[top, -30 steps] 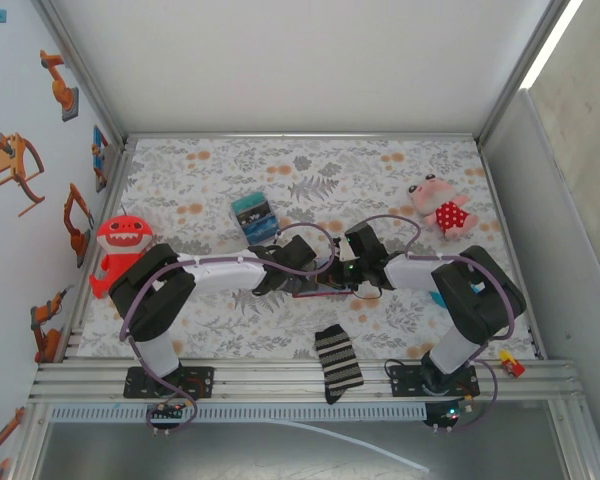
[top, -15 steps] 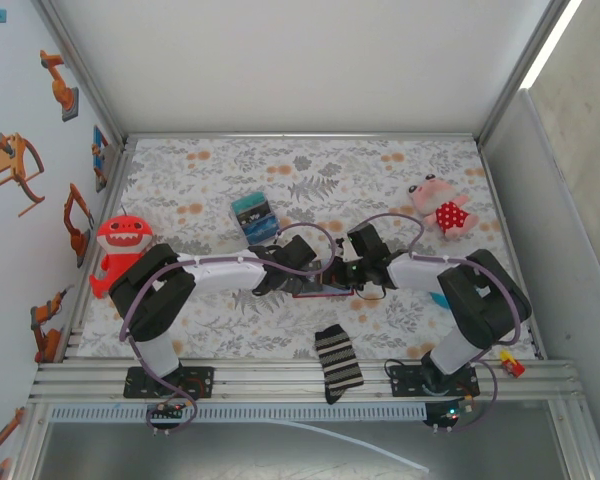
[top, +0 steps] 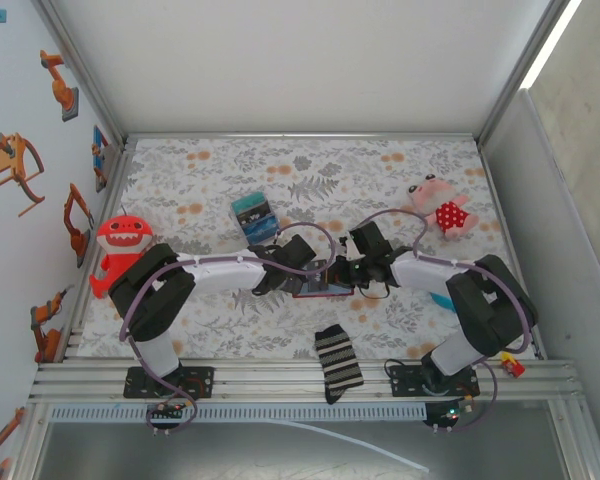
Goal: Take the credit cards out of the card holder
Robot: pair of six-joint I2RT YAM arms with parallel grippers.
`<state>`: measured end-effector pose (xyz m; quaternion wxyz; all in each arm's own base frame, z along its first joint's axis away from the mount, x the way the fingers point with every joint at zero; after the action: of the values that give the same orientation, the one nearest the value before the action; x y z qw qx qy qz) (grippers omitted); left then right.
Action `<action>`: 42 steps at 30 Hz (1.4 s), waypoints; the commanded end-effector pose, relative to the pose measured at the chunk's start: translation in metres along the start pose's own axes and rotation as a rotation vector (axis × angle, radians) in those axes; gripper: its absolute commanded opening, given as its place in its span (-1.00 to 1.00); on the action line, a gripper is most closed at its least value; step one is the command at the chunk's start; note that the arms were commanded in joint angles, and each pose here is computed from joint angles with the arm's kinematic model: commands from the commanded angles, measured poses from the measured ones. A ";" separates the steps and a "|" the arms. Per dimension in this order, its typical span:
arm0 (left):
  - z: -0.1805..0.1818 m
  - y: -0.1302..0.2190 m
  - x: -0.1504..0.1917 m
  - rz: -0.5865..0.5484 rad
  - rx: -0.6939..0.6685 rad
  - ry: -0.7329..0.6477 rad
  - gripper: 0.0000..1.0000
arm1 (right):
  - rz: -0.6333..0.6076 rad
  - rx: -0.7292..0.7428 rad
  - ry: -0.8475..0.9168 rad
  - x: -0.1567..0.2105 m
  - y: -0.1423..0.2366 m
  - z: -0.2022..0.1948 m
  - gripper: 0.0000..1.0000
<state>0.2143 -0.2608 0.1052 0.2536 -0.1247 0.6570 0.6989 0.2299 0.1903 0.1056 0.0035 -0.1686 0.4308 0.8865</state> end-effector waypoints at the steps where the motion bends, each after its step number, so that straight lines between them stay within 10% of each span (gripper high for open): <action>1: 0.004 0.005 0.001 0.027 -0.019 -0.045 0.94 | -0.014 0.055 0.020 -0.005 0.009 0.000 -1.00; 18: -0.026 0.025 -0.036 -0.131 0.093 -0.074 0.94 | -0.021 0.037 0.022 -0.009 0.010 0.003 -1.00; 42: -0.030 -0.008 -0.015 -0.031 -0.006 -0.161 0.94 | -0.029 0.070 0.021 -0.009 0.021 0.003 -1.00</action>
<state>0.2292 -0.2953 0.1109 0.3177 -0.1000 0.6497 0.6833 0.2306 0.1829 0.1130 0.0067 -0.1697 0.4538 0.8748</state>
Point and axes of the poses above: each hand's point on the last joint's axis, 136 mm out from that joint toward the fingers, its own y axis back along the fingers, its own z axis along the line the jaws close on, x = y × z, the point moved 9 cm from there along y, back along the fingers, and after that the axes turned 12 degrees about y, right-handed, at the moved point
